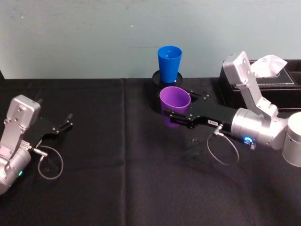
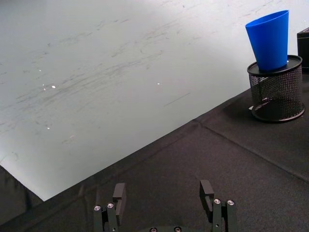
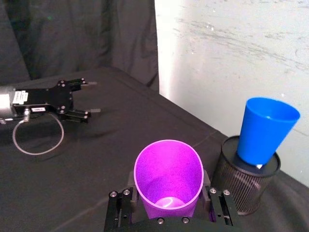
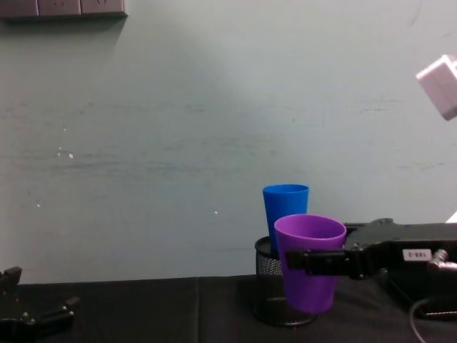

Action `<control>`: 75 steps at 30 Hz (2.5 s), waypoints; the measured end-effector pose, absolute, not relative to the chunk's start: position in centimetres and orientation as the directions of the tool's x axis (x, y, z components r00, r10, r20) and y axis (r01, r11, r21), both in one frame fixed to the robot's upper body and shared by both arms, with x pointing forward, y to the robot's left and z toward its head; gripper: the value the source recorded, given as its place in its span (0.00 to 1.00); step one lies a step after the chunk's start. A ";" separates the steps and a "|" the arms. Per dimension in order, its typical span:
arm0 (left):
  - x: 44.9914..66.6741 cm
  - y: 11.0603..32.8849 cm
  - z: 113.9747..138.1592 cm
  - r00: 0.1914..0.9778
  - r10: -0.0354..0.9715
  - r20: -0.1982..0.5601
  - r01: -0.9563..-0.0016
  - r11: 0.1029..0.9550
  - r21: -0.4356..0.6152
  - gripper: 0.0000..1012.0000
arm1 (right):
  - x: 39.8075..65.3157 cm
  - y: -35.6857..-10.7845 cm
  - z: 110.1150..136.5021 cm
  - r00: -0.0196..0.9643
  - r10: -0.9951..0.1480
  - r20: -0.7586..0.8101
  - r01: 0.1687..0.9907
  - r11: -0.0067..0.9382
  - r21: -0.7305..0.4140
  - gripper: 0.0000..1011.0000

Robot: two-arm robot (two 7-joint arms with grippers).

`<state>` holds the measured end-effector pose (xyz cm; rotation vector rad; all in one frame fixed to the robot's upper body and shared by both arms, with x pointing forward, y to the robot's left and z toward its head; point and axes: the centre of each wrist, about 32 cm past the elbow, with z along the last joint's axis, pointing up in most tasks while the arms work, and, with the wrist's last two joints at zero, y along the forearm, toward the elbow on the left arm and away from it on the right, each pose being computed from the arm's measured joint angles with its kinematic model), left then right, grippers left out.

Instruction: Pick up one cup with a gripper and tap it against the other cup.

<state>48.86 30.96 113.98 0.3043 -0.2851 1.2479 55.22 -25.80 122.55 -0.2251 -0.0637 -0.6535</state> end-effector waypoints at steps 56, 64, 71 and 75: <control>48.9 31.0 114.0 0.292 0.880 0.374 -0.955 0.287 0.070 0.99 | 61.4 -20.8 122.8 0.615 -0.785 0.074 0.785 0.599 -0.159 0.72; 48.9 31.0 114.0 0.292 0.880 0.374 -0.955 0.287 0.070 0.99 | 61.7 -20.7 122.8 0.614 -0.786 0.068 0.785 0.599 -0.159 0.72; 48.9 31.0 114.0 0.292 0.880 0.374 -0.955 0.287 0.070 0.99 | 61.8 -20.8 122.9 0.618 -0.783 0.070 0.782 0.603 -0.155 0.72; 48.9 31.0 114.0 0.292 0.880 0.374 -0.955 0.287 0.070 0.99 | 61.8 -20.8 122.9 0.619 -0.782 0.070 0.781 0.605 -0.154 0.72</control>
